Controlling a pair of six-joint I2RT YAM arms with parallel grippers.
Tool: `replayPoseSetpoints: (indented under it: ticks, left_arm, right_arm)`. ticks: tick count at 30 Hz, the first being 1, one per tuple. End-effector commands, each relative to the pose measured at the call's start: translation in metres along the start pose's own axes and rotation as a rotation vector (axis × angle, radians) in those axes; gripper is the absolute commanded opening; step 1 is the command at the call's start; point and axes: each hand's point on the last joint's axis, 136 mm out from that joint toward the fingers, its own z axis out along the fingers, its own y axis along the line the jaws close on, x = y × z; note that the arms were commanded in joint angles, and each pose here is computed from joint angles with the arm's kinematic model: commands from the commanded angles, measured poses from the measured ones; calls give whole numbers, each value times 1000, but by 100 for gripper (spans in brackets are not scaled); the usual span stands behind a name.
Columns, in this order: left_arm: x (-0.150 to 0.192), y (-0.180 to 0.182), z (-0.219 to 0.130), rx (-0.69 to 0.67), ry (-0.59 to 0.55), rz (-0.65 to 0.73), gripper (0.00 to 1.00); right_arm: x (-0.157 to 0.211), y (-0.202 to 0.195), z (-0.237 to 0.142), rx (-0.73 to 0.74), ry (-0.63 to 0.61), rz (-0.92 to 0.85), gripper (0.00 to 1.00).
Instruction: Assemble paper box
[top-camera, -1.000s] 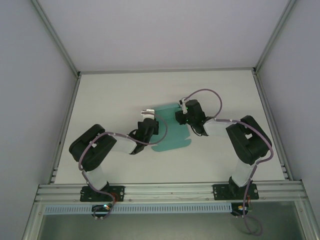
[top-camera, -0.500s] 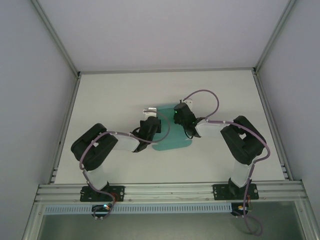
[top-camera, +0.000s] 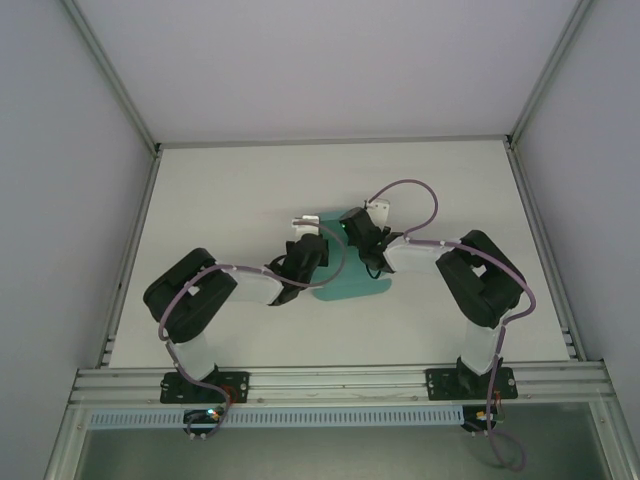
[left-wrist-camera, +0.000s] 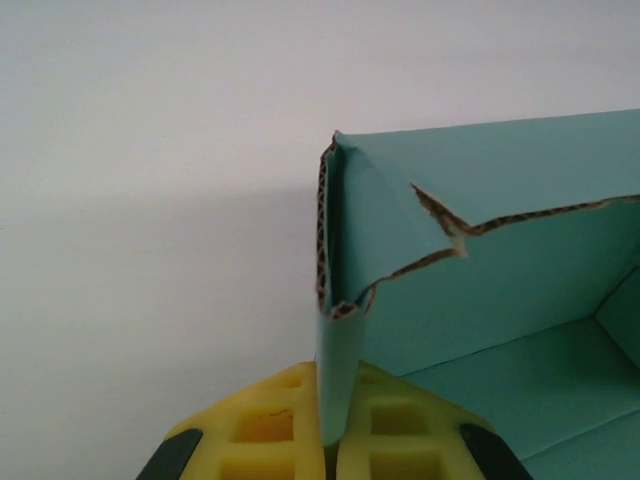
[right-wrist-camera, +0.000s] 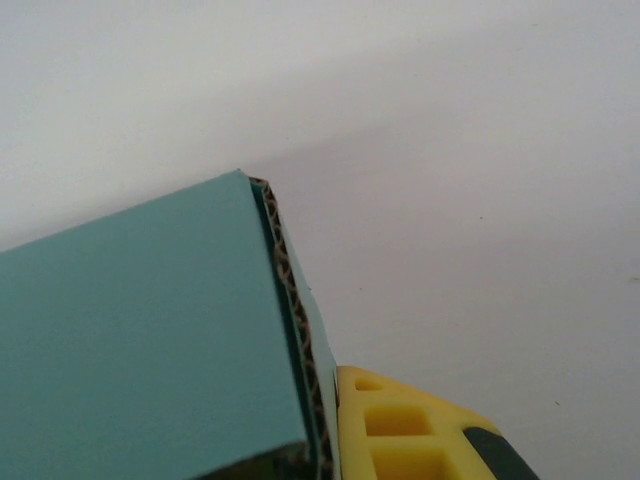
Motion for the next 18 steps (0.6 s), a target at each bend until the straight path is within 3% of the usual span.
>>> replayPoseSetpoints:
  ticks: [1,5,11,15,18]
  left_arm:
    - [3,12,-1,-73,25,-38,0]
    - [6,12,-1,-94,20,-71,0]
    - [12,8,1,-102,25,-78,0]
    - [11,10,0,-111,28,-52,0]
    - [9,18,-1,-119,32,-60,0]
  right_arm:
    - [20,-69,9,310,30,77,0]
    - [20,-89,-5,423,-8,243,0]
    - [13,-82,-7,385,-37,354,0]
    - [1,-35,11,84,-75,131,0]
    - [1,-39,9,84,-70,-48,0]
